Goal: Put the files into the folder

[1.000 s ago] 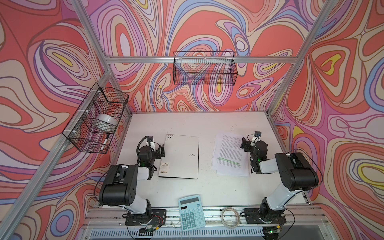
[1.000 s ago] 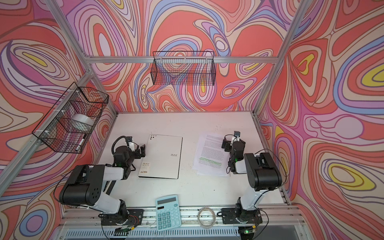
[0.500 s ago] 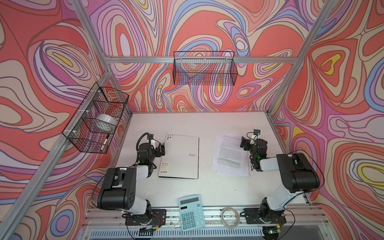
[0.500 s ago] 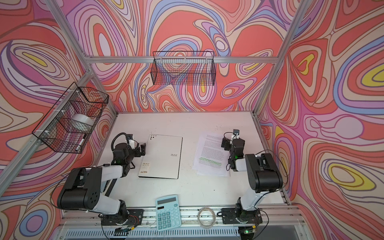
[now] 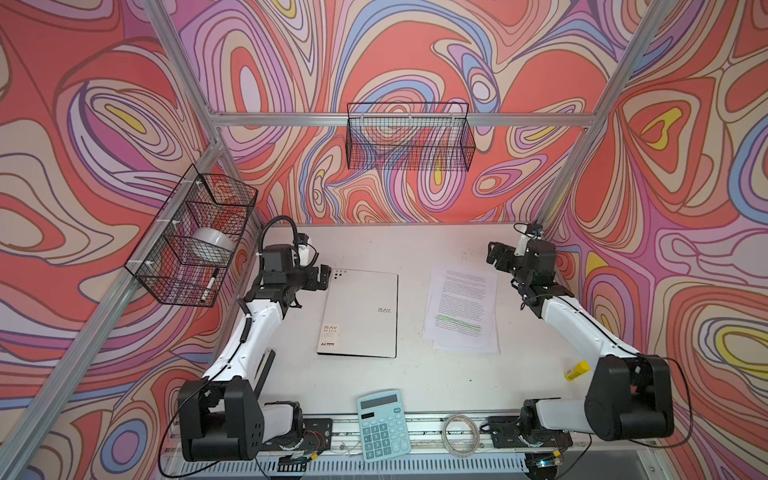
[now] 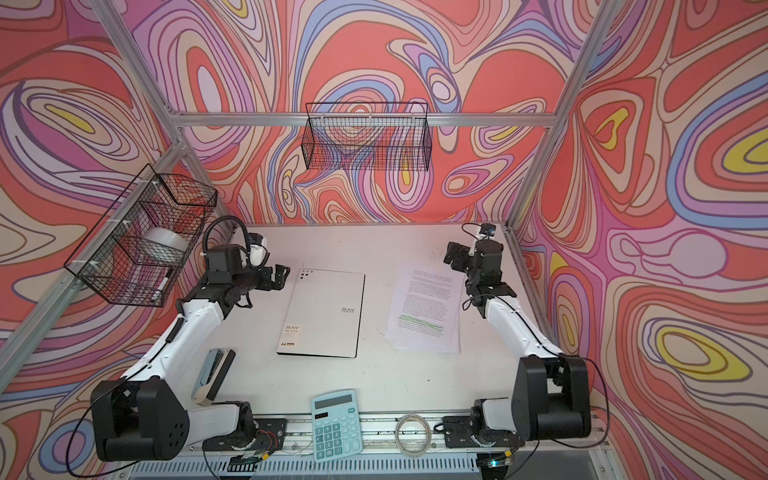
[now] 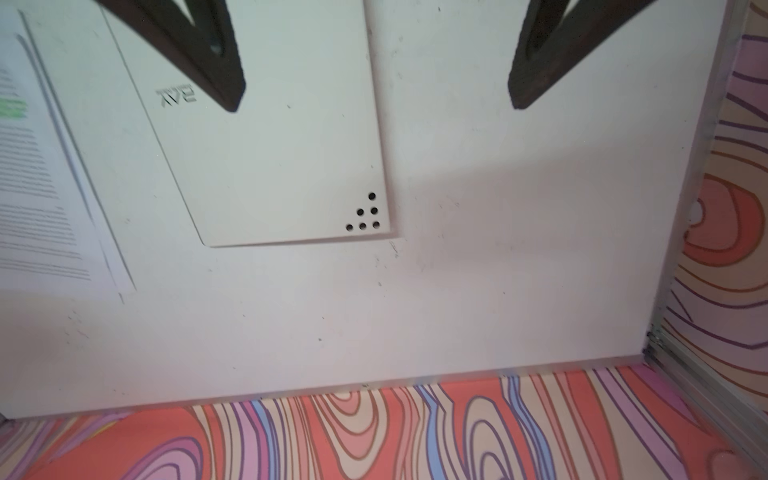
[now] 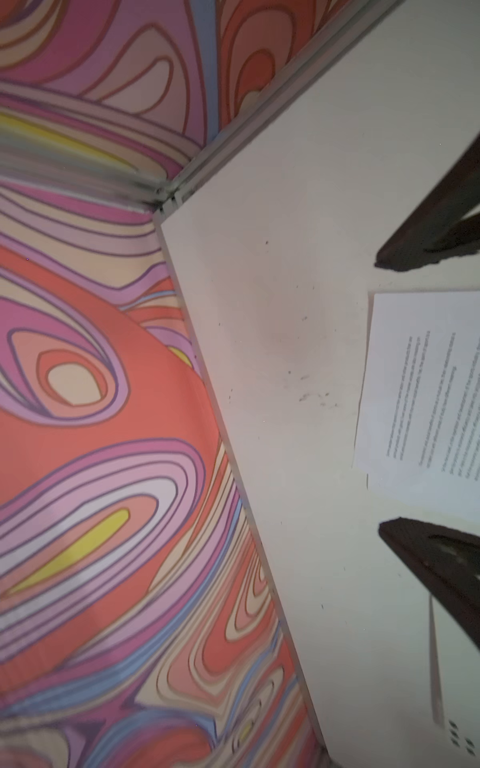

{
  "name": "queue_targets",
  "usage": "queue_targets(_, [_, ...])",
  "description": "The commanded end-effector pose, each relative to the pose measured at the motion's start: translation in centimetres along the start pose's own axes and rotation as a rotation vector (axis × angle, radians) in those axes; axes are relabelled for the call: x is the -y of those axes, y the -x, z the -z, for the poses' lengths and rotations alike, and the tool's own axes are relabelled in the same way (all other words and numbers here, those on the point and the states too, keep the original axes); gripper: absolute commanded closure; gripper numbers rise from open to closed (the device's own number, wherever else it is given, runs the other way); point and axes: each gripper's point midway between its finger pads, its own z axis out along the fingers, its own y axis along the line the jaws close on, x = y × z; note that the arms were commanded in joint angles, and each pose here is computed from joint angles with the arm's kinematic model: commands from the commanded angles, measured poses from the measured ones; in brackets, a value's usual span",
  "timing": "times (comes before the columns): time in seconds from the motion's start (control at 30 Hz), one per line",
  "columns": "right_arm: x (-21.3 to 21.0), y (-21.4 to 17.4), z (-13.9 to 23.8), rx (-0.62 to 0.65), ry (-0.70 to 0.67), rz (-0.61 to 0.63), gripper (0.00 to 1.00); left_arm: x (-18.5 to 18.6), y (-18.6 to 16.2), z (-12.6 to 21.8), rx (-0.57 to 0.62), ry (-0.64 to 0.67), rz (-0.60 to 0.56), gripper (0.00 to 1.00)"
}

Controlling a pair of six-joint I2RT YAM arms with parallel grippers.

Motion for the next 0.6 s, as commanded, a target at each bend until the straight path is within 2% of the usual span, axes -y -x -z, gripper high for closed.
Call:
queue_targets(0.0, [-2.8, -4.9, 1.0, -0.266, 0.152, -0.140, 0.01, 3.6, -5.6, 2.5, -0.350, -0.148, -0.017, 0.00])
queue_targets(0.07, [-3.1, -6.2, 1.5, -0.343, 0.159, -0.176, 0.02, 4.5, -6.0, 3.3, -0.426, -0.171, -0.154, 0.00])
queue_targets(0.2, [-2.4, -8.1, 3.1, -0.406, 0.109, -0.214, 0.01, 5.7, -7.8, 3.9, -0.533, -0.125, -0.487, 0.00])
queue_targets(0.43, [-4.5, -11.6, 5.9, -0.550, 0.217, -0.271, 0.01, 8.9, -13.0, 3.1, -0.563, -0.068, -0.979, 0.00])
queue_targets(0.57, [-5.0, -12.3, 6.9, -0.566, 0.241, -0.291, 0.02, 10.7, -16.2, 2.5, -0.546, -0.081, -1.178, 0.00])
